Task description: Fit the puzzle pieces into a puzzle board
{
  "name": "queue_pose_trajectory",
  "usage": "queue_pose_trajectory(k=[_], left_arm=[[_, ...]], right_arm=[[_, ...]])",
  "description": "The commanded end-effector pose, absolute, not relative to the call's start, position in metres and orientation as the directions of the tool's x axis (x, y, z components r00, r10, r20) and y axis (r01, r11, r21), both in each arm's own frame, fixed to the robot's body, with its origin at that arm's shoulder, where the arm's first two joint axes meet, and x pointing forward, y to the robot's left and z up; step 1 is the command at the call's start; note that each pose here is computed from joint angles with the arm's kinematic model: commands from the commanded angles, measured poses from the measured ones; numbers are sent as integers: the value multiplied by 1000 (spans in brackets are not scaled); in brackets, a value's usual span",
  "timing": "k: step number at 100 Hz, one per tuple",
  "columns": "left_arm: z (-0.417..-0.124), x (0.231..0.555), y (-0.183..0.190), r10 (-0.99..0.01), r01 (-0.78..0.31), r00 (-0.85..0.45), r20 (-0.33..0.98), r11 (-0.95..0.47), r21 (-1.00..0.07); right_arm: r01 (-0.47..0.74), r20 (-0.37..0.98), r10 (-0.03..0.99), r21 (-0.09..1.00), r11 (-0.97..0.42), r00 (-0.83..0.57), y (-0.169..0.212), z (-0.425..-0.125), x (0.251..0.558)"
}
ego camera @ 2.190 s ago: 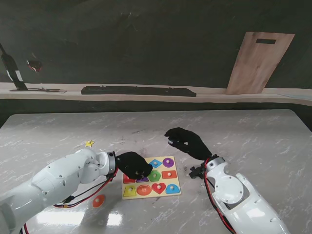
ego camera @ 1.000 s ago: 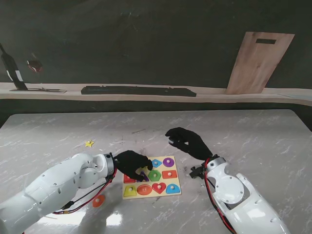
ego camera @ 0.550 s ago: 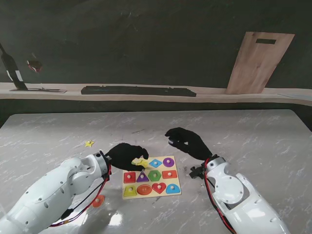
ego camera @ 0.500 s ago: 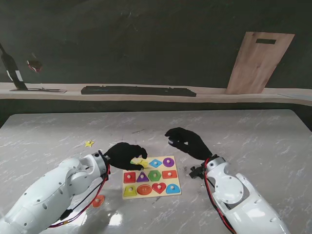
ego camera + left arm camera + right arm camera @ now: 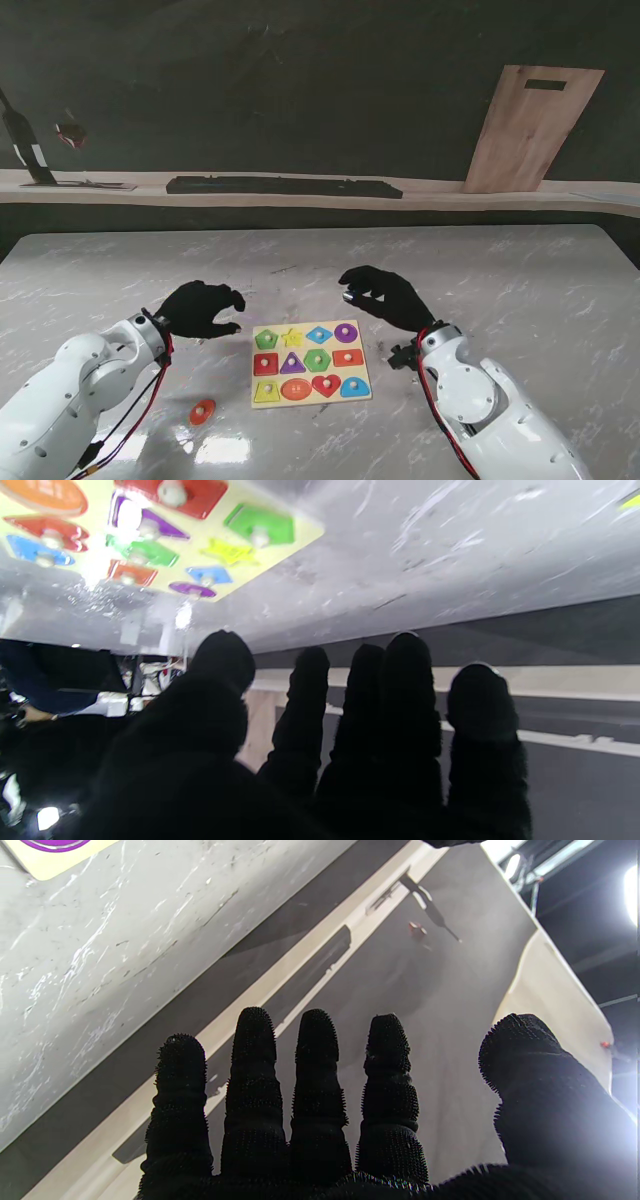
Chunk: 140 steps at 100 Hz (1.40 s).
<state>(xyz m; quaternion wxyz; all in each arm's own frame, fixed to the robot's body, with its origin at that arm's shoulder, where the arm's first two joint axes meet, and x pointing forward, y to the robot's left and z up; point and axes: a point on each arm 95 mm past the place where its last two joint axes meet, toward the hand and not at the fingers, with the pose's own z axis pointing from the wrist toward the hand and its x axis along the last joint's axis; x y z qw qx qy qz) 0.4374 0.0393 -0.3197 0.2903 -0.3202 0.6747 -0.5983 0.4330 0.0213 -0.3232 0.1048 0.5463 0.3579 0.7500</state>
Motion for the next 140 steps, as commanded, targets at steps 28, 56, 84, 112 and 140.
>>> queue_pose_trajectory(k=[28, 56, 84, 112, 140], left_arm=[[-319, 451, 103, -847, -134, -527, -74, 168, -977], [-330, 478, 143, -904, -231, -427, -28, 140, -963], [-342, 502, 157, -929, -249, -369, -27, 127, -960], [-349, 524, 155, -944, -247, -330, -26, 113, -963], [-359, 540, 149, -948, -268, -319, -21, 112, -957]], right_arm=[[210, 703, 613, 702, -680, -361, 24, -329, 430], [224, 688, 639, 721, -655, -344, 31, -333, 434], [229, 685, 645, 725, -650, -337, 32, -334, 434], [228, 687, 647, 723, -652, -330, 32, -333, 434], [226, 689, 649, 722, -654, -324, 32, -332, 434]])
